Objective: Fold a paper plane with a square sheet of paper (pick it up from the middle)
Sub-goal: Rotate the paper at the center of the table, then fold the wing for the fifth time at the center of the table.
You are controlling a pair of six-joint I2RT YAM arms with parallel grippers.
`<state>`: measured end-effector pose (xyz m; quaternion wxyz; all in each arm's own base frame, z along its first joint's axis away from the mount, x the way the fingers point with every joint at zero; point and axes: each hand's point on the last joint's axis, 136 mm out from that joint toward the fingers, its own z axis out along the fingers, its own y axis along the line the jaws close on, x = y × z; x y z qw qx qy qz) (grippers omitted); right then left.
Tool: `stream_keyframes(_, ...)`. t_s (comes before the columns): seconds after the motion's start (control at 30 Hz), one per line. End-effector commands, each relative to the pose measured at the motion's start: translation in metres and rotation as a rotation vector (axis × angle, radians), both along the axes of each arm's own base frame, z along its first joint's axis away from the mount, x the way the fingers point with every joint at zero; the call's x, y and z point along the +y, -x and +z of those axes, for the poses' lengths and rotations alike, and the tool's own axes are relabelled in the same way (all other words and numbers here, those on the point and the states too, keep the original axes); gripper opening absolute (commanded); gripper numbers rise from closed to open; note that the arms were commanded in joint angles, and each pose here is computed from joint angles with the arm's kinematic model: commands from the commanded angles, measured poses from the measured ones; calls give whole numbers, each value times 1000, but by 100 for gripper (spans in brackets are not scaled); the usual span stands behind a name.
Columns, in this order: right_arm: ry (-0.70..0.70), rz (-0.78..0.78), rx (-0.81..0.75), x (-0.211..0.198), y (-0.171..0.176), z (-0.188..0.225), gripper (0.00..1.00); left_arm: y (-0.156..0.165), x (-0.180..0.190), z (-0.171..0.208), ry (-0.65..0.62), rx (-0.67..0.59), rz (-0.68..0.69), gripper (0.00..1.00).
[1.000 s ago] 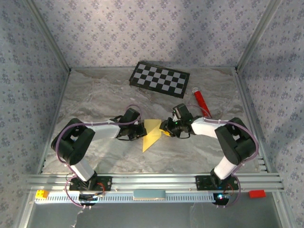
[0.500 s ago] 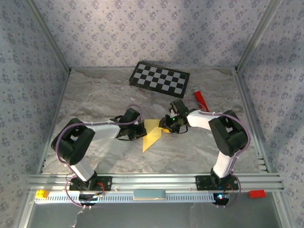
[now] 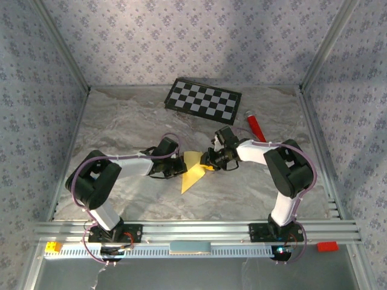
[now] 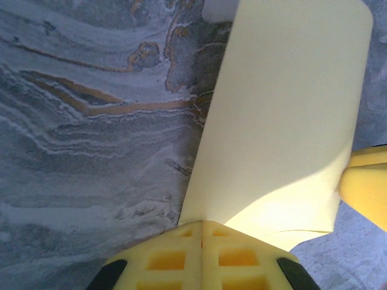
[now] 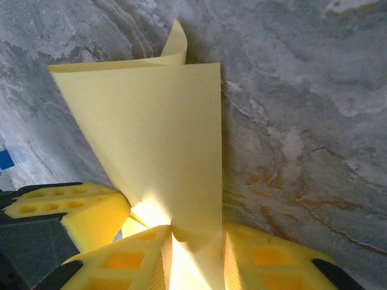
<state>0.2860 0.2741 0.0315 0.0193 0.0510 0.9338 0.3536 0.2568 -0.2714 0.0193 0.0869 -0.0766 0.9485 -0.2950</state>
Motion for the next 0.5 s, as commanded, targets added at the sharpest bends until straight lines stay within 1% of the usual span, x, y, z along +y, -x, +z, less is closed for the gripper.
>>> stream_keyframes(0.0,-17,38,1,5,2,3,28,10,3,-12,-44,45,-23,6)
stream_keyframes(0.07,-20,35,-2,5,2,6,28,10,4,-12,-46,44,-22,6)
stream_keyframes(0.37,-135,4,36,13,13,15,31,11,5,-10,-44,43,-21,6)
stream_keyframes(0.47,-126,-14,45,9,18,13,33,10,6,-9,-43,43,-17,6)
